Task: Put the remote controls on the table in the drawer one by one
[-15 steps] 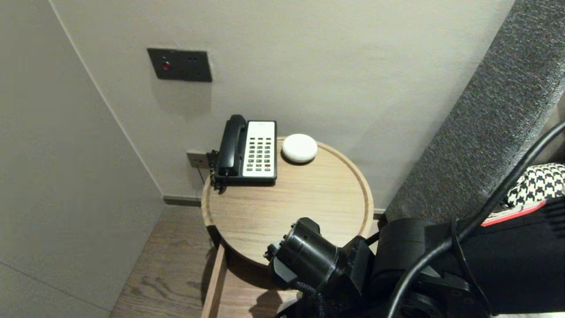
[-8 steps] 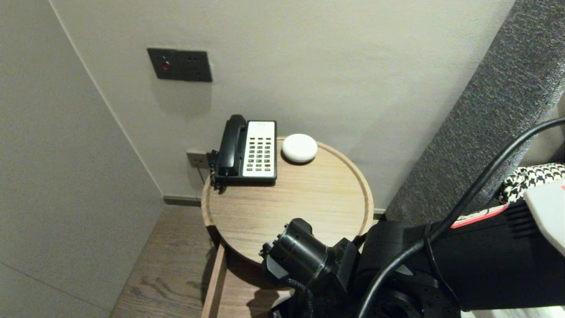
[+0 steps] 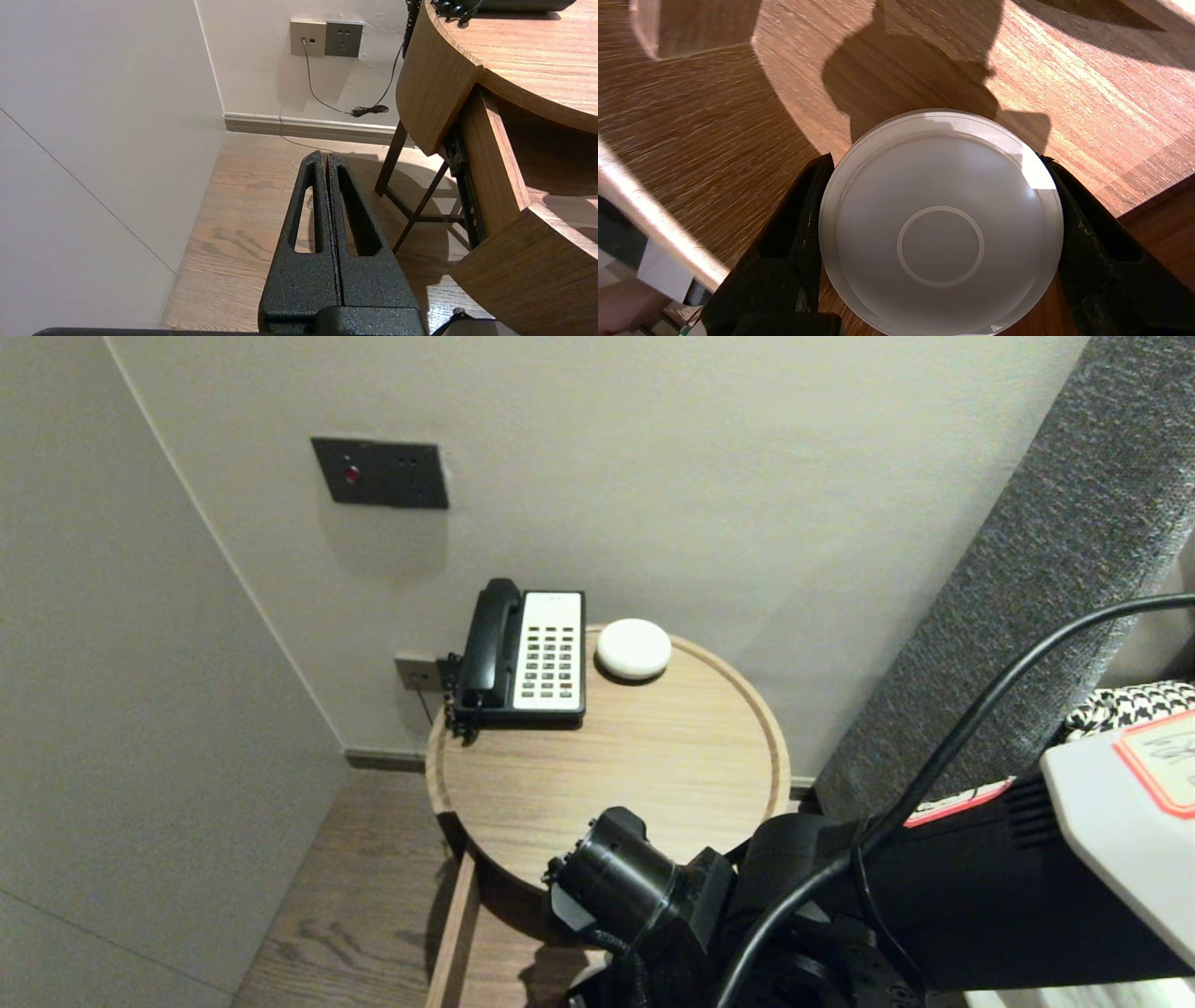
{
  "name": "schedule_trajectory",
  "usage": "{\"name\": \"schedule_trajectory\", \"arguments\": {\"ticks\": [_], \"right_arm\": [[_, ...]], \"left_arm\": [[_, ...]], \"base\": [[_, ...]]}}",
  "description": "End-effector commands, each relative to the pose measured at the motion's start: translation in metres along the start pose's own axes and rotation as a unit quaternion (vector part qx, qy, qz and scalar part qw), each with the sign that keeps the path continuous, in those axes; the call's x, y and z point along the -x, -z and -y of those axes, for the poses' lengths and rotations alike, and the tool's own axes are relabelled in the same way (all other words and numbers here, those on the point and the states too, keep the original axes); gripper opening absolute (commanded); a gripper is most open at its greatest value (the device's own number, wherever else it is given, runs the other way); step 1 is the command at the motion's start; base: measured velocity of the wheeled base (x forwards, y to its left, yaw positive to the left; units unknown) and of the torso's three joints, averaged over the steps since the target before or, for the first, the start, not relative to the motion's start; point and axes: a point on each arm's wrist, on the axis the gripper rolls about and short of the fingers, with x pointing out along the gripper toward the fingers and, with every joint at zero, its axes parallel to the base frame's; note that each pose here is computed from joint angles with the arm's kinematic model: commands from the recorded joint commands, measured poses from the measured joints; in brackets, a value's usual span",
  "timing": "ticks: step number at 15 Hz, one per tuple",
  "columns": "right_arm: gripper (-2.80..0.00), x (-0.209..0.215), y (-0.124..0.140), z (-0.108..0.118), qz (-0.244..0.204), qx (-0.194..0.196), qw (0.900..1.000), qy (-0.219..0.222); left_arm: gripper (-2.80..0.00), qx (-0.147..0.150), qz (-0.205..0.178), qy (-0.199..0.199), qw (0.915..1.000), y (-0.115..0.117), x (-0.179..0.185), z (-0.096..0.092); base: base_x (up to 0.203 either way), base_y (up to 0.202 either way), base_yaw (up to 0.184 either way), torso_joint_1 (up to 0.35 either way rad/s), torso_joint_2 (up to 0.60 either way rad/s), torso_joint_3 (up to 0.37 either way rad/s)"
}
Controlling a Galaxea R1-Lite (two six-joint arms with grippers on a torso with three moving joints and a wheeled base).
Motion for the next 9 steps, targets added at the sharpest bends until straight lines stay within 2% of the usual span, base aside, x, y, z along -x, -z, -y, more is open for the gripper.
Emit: {"name": "schedule_trajectory", "arguments": {"ticks": [1,7,9], "right_arm": [[-2.8,-0.008,0.002,0.0,-0.01,-0.001,1.0,0.006],[-2.8,-0.022,0.002,0.0,-0.008,-0.004,1.0,0.017],[-2.8,-0.028,0.003,0.001,0.0,-0.004,0.999,0.039]], "left_arm": [[-2.8,0.0,0.0,0.0,1.0,0.0,0.0,0.0],[-2.8,0.0,0.0,0.0,1.0,0.0,0.0,0.0],[-2.8,0.0,0.0,0.0,1.0,0.0,0.0,0.0]], "base": [[0.0,0.0,0.0,0.0,0.0,0.0],[0.0,0.0,0.0,0.0,0.0,0.0],[0.0,0.0,0.0,0.0,0.0,0.0]]}}
